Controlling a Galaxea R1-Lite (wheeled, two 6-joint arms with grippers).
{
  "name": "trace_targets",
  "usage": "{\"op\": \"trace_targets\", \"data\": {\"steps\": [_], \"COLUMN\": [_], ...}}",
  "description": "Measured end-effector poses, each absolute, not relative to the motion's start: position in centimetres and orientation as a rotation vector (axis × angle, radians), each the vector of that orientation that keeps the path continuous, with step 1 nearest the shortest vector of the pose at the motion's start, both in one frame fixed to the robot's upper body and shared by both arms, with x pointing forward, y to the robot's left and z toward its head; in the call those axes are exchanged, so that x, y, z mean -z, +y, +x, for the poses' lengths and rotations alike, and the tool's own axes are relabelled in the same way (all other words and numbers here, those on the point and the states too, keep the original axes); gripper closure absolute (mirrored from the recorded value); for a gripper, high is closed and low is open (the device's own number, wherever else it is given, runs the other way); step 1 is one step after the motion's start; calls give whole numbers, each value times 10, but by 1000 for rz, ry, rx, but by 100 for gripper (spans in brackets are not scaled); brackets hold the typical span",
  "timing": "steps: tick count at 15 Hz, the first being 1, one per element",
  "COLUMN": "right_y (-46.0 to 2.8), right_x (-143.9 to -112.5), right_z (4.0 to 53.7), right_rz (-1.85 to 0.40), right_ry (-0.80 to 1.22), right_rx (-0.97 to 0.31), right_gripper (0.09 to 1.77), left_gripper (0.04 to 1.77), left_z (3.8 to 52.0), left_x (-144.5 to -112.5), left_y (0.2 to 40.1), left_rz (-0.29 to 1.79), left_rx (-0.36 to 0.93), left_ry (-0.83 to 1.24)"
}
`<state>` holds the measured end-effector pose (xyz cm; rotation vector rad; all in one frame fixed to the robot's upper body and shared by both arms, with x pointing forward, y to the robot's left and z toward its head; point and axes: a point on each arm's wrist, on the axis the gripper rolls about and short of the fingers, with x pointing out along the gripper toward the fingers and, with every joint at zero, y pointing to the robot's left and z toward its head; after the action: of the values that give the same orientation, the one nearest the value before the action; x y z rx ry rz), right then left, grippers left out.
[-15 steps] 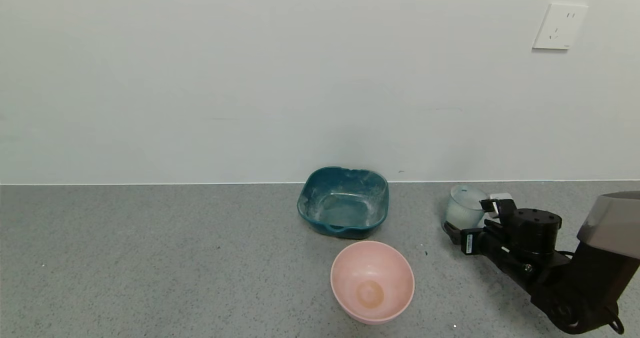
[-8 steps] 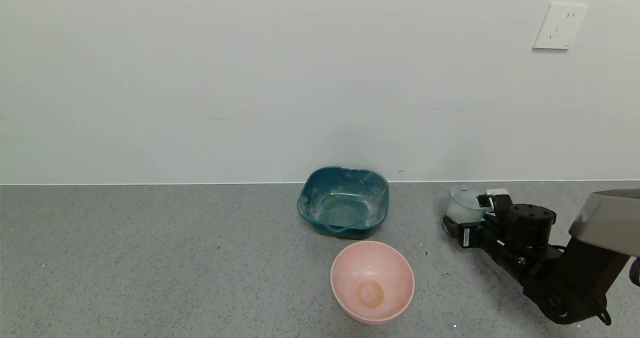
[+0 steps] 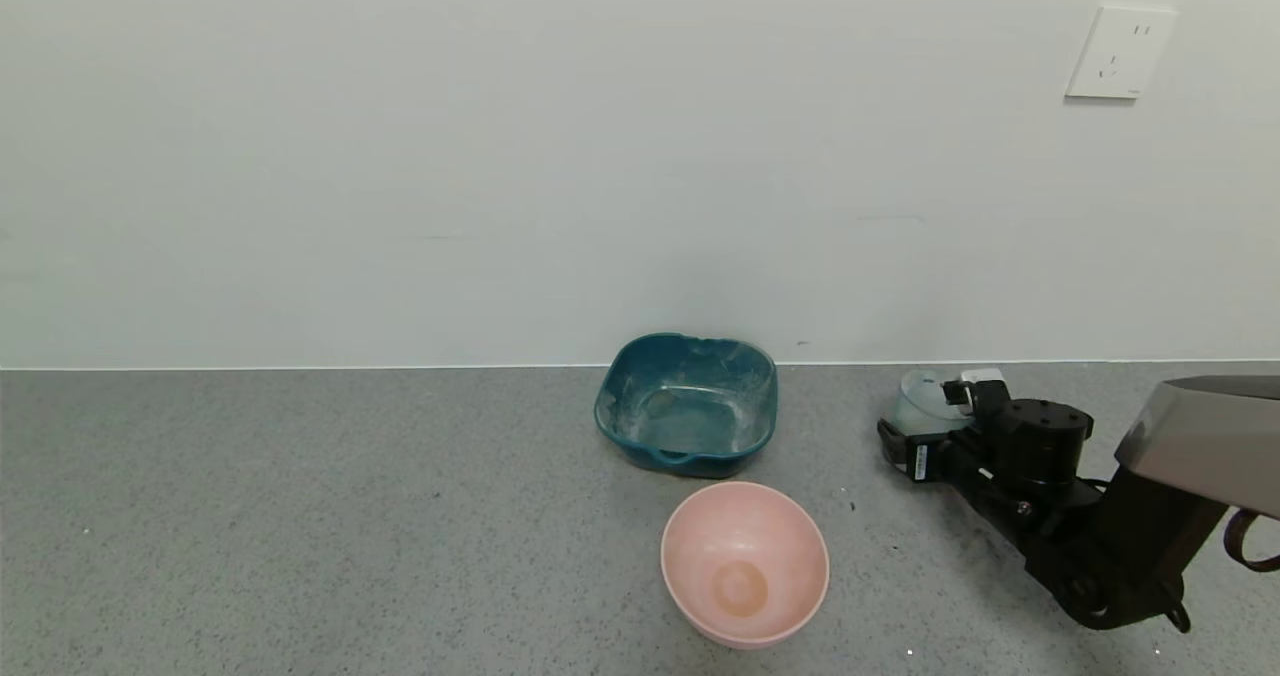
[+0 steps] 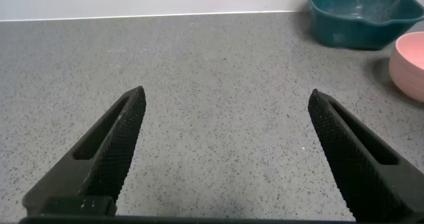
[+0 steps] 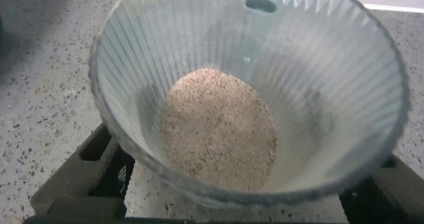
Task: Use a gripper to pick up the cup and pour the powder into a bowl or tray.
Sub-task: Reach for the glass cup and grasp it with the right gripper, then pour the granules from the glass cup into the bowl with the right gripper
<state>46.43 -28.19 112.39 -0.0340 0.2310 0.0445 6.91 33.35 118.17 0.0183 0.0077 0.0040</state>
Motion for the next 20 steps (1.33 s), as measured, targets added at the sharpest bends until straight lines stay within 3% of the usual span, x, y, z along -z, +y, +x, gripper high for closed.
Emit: {"op": "trace_targets", "data": {"steps": [9,11,20], "right_y": [-283,-282,-283], "right_x": [-1120,-1120,-1121], "right_z": [468,468,468], "right_rz": [-39,-41,-44], "right_ry": [230,229,230], "right_rx": [-36,-33,-30], "right_gripper": [15,45,48], "left_gripper": [5,5,5], "left_z": [69,69,69], "left_x": [-1182,-1182,-1182], "left_y": [334,334,334], "left_rz": [18,18,18], "left_rx": [-4,-4,-4], "left_ry": [8,8,8]}}
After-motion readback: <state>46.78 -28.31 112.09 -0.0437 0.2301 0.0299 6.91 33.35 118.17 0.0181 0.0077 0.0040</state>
